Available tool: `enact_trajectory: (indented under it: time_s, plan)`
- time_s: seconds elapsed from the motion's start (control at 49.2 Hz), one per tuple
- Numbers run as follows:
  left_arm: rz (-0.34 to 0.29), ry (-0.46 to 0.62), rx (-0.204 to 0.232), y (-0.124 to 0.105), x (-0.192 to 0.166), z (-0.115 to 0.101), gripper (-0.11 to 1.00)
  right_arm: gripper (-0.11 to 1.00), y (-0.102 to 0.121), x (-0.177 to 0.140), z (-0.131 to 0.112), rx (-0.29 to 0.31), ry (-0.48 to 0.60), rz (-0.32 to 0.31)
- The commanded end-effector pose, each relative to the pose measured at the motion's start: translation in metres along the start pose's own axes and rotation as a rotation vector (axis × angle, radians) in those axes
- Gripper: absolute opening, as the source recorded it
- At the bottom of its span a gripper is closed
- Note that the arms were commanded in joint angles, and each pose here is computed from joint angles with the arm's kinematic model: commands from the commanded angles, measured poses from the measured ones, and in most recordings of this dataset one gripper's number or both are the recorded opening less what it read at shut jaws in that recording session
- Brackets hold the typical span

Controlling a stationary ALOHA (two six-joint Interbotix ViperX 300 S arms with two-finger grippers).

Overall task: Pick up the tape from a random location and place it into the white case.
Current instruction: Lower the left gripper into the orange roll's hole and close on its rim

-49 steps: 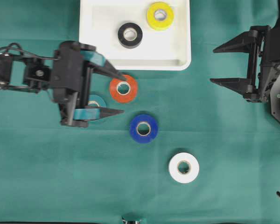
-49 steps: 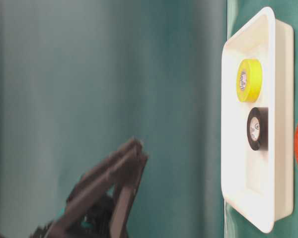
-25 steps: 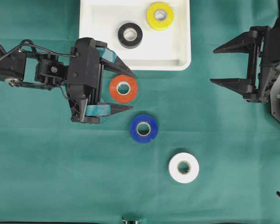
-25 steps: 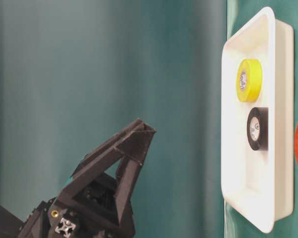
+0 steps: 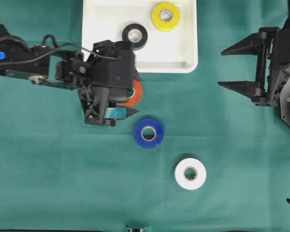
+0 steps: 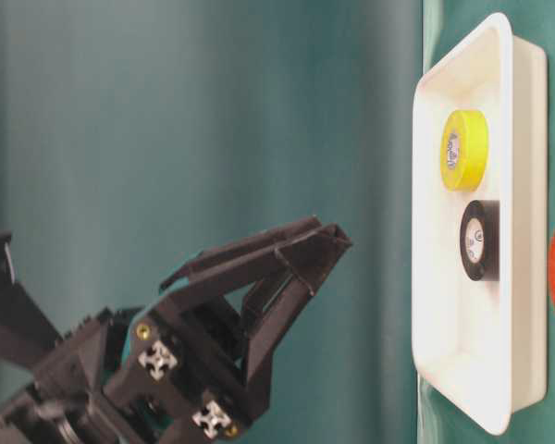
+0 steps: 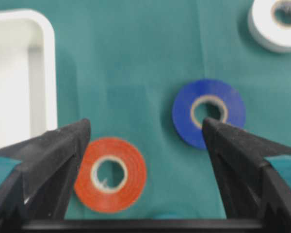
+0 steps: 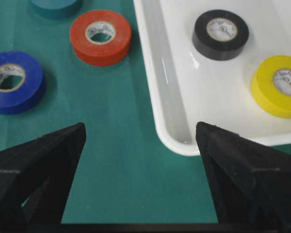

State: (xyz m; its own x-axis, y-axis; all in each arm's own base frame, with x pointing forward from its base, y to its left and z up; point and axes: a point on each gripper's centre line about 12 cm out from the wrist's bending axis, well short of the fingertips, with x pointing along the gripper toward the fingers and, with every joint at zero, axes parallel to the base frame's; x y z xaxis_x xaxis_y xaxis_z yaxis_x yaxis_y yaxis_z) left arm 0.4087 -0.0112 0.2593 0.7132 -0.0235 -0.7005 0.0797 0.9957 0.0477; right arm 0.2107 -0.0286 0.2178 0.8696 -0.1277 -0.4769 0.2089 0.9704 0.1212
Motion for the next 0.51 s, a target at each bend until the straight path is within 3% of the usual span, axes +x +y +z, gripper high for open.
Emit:
enact_trajectory:
  time_s: [0.0,0.244,0.488]
  plan:
    - [0.000,0.018,-0.003,0.002,-0.008,0.017,0.94,0.87,0.002,-0.001,0.011,-0.001,-0.025,0.007]
    - [-0.009,0.185,-0.002,0.004,-0.004,0.024,0.94,0.87,0.002,0.000,0.009,-0.003,-0.021,0.006]
    - [-0.010,0.225,0.001,0.006,-0.002,0.027,0.94,0.87,0.002,0.000,0.009,-0.004,-0.021,0.006]
